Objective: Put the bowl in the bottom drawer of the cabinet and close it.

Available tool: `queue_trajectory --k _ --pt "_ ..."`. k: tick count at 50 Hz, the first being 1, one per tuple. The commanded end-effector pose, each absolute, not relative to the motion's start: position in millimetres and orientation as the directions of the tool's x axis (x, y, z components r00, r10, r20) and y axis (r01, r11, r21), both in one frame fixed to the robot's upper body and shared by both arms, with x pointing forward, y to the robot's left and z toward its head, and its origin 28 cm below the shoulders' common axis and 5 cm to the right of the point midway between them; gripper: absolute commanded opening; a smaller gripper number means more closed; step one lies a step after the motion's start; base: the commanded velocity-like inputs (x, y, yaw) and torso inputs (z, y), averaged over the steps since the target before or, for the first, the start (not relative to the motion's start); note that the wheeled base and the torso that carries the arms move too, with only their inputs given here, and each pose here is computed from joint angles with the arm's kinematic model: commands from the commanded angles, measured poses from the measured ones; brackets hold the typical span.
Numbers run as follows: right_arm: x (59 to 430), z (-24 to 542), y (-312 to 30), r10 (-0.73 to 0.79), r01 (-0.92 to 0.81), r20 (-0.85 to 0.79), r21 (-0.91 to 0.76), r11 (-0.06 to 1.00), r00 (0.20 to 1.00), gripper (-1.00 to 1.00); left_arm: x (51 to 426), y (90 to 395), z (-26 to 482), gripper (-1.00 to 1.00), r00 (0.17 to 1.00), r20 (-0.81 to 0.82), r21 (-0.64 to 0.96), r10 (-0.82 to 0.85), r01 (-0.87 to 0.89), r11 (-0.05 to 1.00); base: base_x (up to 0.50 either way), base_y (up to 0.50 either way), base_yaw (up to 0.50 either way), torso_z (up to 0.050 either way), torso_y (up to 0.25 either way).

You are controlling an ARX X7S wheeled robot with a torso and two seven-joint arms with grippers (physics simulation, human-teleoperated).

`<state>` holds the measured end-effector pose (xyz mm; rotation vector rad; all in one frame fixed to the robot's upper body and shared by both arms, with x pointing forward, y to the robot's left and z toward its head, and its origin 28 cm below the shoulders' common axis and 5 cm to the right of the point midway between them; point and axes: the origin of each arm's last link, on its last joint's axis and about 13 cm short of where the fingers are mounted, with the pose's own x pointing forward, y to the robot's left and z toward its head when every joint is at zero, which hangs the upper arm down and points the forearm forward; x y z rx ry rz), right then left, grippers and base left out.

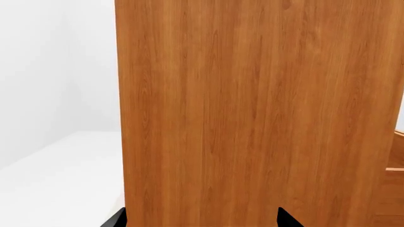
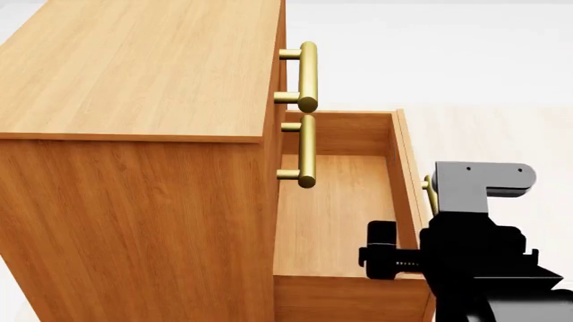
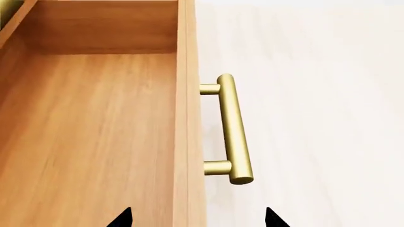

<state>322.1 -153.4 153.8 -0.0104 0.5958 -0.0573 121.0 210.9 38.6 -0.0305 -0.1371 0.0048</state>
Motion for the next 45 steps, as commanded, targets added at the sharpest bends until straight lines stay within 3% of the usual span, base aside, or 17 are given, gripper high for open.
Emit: queue_trajectory --k 1,45 --pt "324 145 -157 -0.067 0.064 -0.585 -0.027 0.998 0.808 1.00 121 211 40 1.00 0.991 0.136 -0.030 0.008 -0.004 1.000 0.00 0.00 0.00 0.000 0.000" --pt "330 135 -181 -0.231 0.216 -0.544 -0.091 0.972 0.807 1.00 121 211 40 1.00 0.991 0.134 -0.038 0.012 -0.007 0.999 0.00 0.00 0.00 0.000 0.000"
